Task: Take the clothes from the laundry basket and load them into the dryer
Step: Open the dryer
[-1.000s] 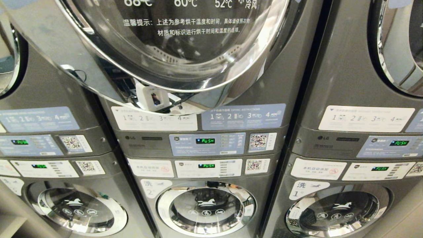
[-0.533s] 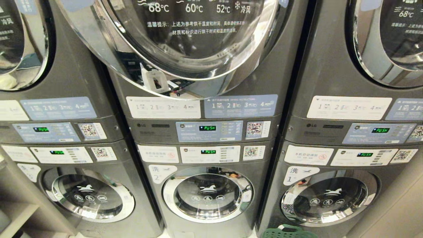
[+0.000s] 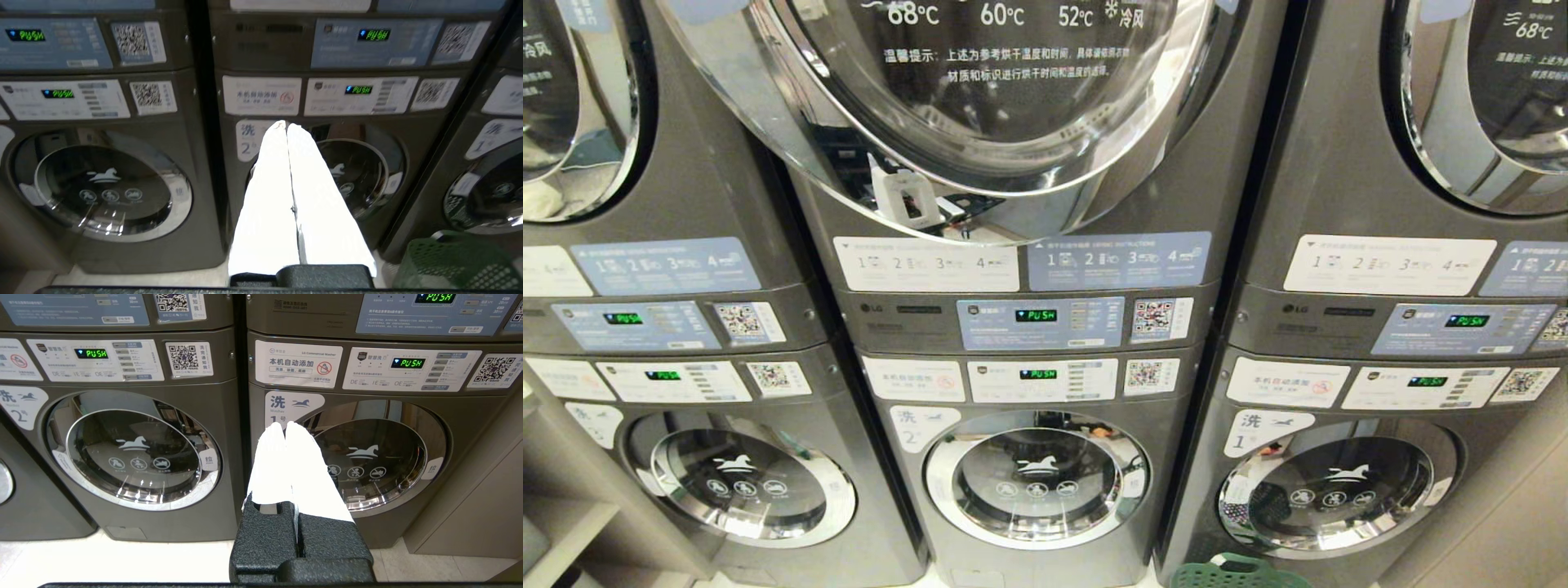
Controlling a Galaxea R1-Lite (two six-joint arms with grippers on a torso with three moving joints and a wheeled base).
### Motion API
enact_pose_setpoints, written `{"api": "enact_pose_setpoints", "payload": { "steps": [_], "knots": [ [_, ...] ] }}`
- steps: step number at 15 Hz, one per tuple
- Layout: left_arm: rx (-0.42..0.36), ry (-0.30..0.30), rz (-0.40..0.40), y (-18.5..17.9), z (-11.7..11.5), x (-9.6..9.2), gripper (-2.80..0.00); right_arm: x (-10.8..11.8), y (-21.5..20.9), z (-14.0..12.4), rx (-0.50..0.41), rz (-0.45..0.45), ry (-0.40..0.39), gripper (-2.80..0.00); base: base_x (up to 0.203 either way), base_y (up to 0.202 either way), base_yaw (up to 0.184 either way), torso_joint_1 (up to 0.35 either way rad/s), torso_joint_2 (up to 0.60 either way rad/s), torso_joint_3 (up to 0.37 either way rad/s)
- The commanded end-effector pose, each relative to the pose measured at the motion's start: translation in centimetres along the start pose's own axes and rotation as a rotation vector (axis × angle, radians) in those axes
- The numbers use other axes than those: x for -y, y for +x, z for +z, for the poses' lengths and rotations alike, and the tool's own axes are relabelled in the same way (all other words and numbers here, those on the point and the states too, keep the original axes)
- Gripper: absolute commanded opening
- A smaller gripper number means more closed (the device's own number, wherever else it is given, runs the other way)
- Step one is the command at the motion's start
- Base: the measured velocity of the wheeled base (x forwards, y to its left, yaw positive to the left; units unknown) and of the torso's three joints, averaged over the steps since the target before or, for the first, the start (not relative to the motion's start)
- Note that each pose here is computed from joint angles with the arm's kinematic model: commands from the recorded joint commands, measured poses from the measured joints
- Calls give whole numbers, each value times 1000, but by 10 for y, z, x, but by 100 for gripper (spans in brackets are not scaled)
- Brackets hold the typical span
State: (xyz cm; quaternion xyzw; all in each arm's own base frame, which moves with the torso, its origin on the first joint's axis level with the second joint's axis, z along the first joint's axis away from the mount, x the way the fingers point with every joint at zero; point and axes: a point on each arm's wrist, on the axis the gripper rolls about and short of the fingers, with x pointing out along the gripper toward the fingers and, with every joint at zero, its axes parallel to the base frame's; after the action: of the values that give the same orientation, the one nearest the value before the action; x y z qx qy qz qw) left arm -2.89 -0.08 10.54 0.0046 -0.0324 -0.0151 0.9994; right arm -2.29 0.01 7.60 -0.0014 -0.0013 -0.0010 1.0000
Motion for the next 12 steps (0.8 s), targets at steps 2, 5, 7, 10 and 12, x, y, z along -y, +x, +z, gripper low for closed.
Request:
{"api": "enact_pose_setpoints", "payload": {
  "steps": [2,5,7,10,12],
  "knots": [
    [-30,-60,-33,17,51,-1,-280,0,0,0,-3,-1,-13,-280,0,0,0,0,0,0],
    [-91,-199,-97,88,126,0,-280,0,0,0,-1,0,0,-280,0,0,0,0,0,0],
    [-66,-276,-200,144,163,3,-280,0,0,0,-1,0,-2,-280,0,0,0,0,0,0],
    [21,-359,-310,223,198,4,-280,0,0,0,-1,0,0,-280,0,0,0,0,0,0],
    [96,-380,-349,264,217,2,-280,0,0,0,-1,0,0,-280,0,0,0,0,0,0]
  ]
}}
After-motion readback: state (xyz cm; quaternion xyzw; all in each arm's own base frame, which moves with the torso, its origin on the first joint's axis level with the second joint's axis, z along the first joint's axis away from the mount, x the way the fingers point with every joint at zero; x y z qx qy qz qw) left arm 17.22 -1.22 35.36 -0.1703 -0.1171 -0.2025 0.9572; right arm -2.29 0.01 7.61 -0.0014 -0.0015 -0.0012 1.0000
